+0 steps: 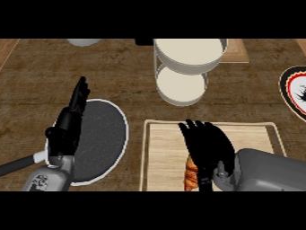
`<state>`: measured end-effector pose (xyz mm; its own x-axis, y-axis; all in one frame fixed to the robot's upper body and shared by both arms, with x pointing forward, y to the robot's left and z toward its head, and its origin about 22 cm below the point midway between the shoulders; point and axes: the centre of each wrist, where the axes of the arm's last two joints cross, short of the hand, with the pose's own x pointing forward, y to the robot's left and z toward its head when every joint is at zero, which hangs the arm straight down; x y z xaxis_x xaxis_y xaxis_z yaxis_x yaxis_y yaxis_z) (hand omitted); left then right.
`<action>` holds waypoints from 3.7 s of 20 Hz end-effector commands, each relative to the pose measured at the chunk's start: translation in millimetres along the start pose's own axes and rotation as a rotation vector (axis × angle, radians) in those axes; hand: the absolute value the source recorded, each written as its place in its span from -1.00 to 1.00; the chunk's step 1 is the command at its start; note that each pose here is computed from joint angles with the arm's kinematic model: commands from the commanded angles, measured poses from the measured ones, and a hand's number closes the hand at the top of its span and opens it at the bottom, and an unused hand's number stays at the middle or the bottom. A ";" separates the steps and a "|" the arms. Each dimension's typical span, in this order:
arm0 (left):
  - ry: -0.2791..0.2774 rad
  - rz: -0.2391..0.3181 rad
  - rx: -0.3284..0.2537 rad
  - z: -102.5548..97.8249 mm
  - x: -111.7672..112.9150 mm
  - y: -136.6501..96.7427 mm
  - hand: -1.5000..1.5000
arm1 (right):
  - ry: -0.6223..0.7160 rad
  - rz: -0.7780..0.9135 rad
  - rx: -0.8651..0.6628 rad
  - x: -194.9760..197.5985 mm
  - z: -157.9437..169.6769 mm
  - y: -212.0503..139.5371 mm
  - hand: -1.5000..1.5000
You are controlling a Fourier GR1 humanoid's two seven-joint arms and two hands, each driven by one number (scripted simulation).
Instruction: Pick the croissant from the tray and place it in the tiered basket
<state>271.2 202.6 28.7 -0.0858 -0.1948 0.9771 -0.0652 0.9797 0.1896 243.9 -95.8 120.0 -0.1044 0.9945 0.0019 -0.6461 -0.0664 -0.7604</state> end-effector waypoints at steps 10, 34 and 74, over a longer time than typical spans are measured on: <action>-0.018 0.015 -0.003 -3.9 0.3 -7.9 0.00 | 0.210 0.003 0.044 10.3 -19.5 12.2 -1.00; -0.011 0.000 -0.001 -17.9 2.9 -5.5 0.00 | 0.217 -0.068 -0.081 9.3 -50.5 53.9 1.00; 0.024 0.000 0.015 -1.0 0.8 7.2 0.00 | 0.354 -0.153 -0.785 147.5 33.1 -153.5 1.00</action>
<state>270.0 207.4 26.9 -0.0651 -0.1915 0.9793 -0.0722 0.9797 0.1868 309.5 48.6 224.8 0.0360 0.9953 0.0894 0.0833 0.0861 -0.9928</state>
